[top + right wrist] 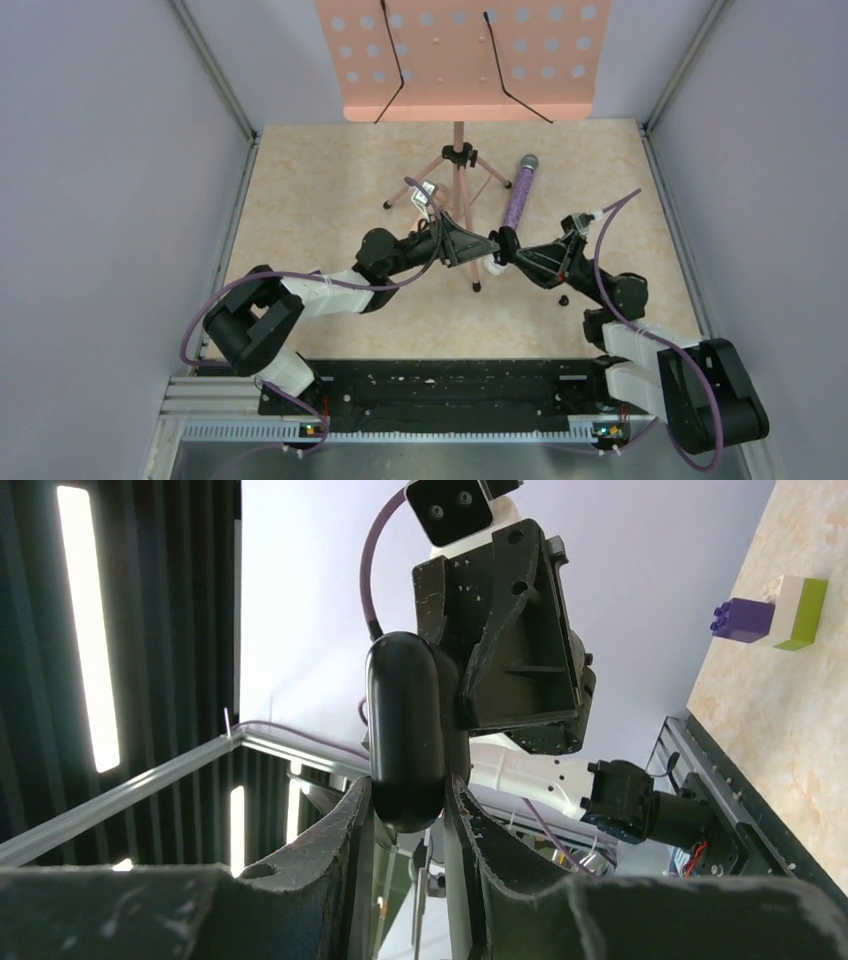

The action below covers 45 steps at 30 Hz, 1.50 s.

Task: Insert the wireless bluetooth earbuds into the charging case
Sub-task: Pass from the right arm to the left, then pass from the left arm to the right

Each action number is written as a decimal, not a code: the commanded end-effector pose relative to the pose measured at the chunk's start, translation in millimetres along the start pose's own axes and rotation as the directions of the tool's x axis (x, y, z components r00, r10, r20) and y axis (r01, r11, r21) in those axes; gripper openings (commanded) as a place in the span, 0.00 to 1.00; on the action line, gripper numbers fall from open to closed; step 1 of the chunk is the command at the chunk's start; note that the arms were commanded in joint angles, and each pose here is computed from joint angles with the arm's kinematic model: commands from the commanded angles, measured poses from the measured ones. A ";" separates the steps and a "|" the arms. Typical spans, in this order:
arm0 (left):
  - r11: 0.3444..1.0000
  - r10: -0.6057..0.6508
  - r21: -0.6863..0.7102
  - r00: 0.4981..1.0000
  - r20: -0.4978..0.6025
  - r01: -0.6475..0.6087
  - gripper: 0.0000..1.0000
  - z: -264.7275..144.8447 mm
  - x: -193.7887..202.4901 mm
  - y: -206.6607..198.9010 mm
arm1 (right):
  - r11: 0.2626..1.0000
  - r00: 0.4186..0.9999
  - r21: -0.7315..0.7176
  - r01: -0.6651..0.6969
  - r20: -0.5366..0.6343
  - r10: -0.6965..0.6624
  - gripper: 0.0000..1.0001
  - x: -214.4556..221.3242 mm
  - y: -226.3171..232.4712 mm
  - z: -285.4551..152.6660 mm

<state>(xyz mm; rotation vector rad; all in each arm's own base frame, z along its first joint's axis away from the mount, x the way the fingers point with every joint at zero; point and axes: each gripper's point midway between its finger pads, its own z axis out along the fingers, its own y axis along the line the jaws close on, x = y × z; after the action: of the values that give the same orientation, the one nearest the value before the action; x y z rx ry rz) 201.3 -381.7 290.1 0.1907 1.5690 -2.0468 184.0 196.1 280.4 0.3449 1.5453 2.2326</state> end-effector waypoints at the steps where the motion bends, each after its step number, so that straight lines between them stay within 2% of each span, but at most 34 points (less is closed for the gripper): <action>1: 0.999 0.010 0.030 0.999 -0.039 -0.009 0.00 11.8 -0.3 -12.6 | 0.973 0.978 -0.138 0.185 -0.075 -0.197 0.34 20.6 34.0 -0.7; 3: 1.000 -0.011 0.011 0.999 -0.041 0.011 0.00 10.9 0.9 -8.2 | 0.976 0.978 -0.113 0.186 -0.077 -0.196 0.50 20.5 27.4 -1.5; 7: 0.996 -0.051 -0.081 0.997 -0.064 0.046 0.00 8.5 6.9 8.3 | 0.974 0.972 -0.050 0.220 -0.078 -0.223 0.63 20.5 12.9 -3.3; 13: 0.967 -0.058 -0.255 0.992 -0.116 0.027 0.00 0.6 13.1 24.5 | 0.925 0.931 0.123 0.360 -0.116 -0.347 0.68 15.9 -7.5 -1.0; 17: 0.937 -0.069 -0.350 0.982 -0.178 0.002 0.00 -3.1 16.1 27.1 | 0.789 0.865 0.354 0.502 -0.190 -0.465 0.72 -0.1 -32.5 -8.5; 19: 0.928 -0.085 -0.372 0.975 -0.208 0.002 0.00 -3.4 18.0 26.3 | 0.747 0.856 0.419 0.517 -0.246 -0.455 0.73 -1.7 -42.3 -14.2; 24: 0.932 -0.111 -0.363 0.968 -0.225 0.022 0.00 -0.6 18.2 19.1 | 0.718 0.841 0.438 0.542 -0.295 -0.454 0.77 -5.5 -48.1 -14.2; 30: 0.938 -0.115 -0.345 0.969 -0.220 0.033 0.00 0.1 17.1 13.7 | 0.700 0.835 0.455 0.550 -0.283 -0.472 0.77 -9.7 -45.0 -14.1; 38: 0.941 -0.121 -0.339 0.957 -0.263 0.026 0.00 -0.7 22.6 12.5 | 0.732 0.846 0.425 0.533 -0.263 -0.463 0.55 -6.0 -39.1 -10.3; 45: 0.936 -0.105 -0.351 0.955 -0.279 0.001 0.00 -1.9 22.2 11.9 | 0.732 0.846 0.425 0.533 -0.264 -0.463 0.54 -7.4 -36.6 -8.2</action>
<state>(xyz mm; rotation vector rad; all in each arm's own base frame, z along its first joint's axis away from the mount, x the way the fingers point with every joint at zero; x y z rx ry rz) 187.8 -388.4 239.7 0.2543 2.2128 -1.7809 190.7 195.6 221.9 -0.0539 2.0516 1.4635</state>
